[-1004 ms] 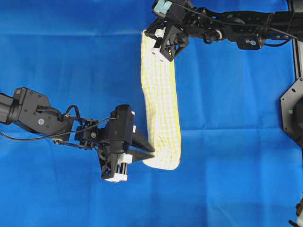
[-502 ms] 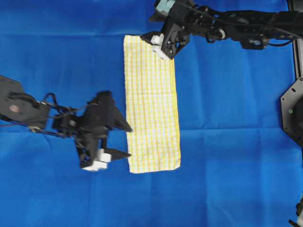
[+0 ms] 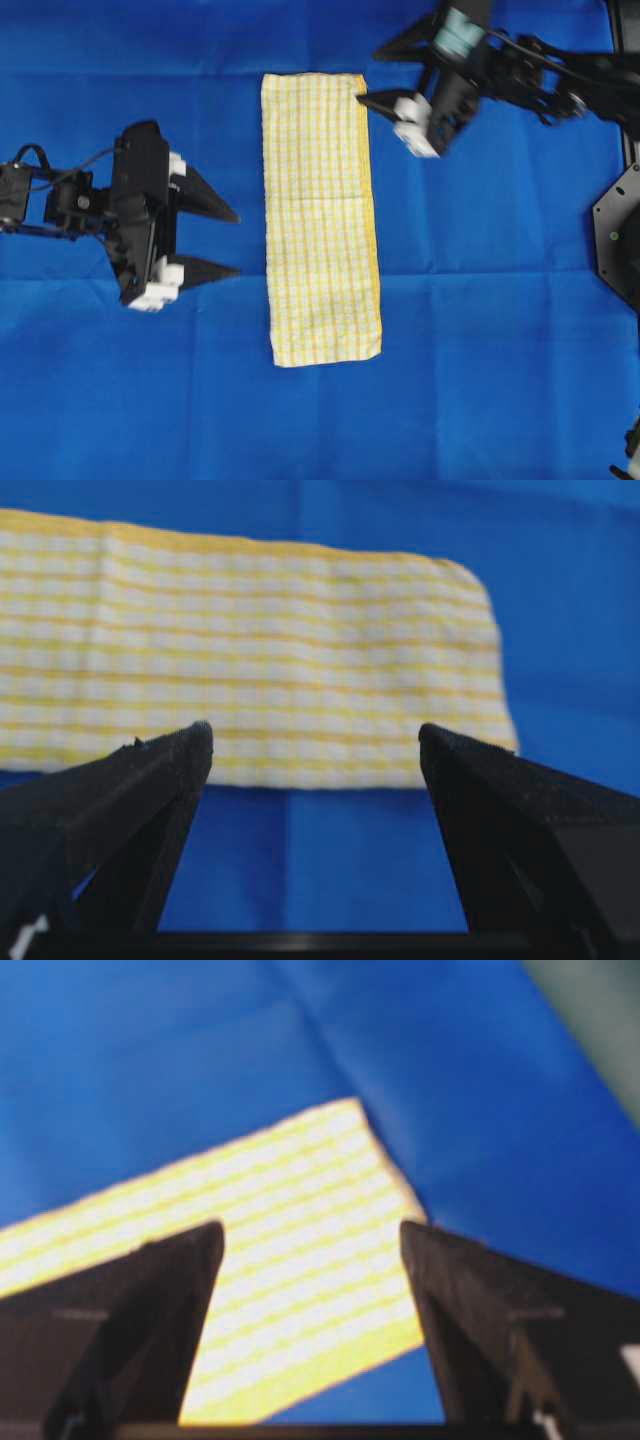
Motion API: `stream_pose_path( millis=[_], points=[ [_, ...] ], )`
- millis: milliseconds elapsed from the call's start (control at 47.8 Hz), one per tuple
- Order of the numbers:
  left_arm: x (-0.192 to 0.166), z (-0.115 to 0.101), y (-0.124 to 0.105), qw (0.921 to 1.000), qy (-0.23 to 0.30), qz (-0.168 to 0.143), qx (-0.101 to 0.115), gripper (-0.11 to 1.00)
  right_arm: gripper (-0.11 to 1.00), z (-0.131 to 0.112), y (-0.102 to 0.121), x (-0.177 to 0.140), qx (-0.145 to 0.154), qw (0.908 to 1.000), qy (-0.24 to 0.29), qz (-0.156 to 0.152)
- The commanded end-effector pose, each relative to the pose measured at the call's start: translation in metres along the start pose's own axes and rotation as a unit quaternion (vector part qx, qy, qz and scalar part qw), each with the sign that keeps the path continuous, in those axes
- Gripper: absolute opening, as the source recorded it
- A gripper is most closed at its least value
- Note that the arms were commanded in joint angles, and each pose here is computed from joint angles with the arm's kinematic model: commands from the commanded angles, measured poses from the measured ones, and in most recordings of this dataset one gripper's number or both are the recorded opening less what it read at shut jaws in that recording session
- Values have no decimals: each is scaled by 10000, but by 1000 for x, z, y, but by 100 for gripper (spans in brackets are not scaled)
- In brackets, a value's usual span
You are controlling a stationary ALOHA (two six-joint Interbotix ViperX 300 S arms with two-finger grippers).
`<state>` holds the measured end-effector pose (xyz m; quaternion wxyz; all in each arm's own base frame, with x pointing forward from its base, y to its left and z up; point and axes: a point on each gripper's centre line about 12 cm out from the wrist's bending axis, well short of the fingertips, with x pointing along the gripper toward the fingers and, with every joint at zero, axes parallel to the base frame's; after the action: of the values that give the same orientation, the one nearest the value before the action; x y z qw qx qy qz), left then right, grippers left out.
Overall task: Fold the yellow towel.
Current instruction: 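Lay the towel strip down and open both grippers, moving apart, then grasp the strip's top corners with both grippers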
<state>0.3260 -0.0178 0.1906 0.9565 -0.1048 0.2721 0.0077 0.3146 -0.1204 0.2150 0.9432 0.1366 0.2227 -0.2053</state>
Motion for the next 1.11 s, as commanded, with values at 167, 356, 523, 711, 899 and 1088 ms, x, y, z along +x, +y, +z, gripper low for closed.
stream_pose_path(
  millis=[167,356,523,711,899,1088],
  points=[
    [-6,17,32,9985,-313,404,-210,79,71,-4,8,-34,23,9992,-371,176],
    [-5,19,37,9980,-366,463,-247,79,71,-5,8,-32,-25,9993,-334,170],
    [-3,22,55,9962,-400,687,-363,79,71,-3,2,-22,-2,9996,-286,58],
    [5,26,100,9900,-572,1242,-348,79,71,1,-22,5,149,9994,-98,-307],
    [25,23,149,9821,-547,1750,-423,79,71,-6,-47,37,337,9972,220,-630],
    [54,11,185,9772,-285,2010,-619,79,71,-24,-65,69,512,9934,595,-842]
  ],
)
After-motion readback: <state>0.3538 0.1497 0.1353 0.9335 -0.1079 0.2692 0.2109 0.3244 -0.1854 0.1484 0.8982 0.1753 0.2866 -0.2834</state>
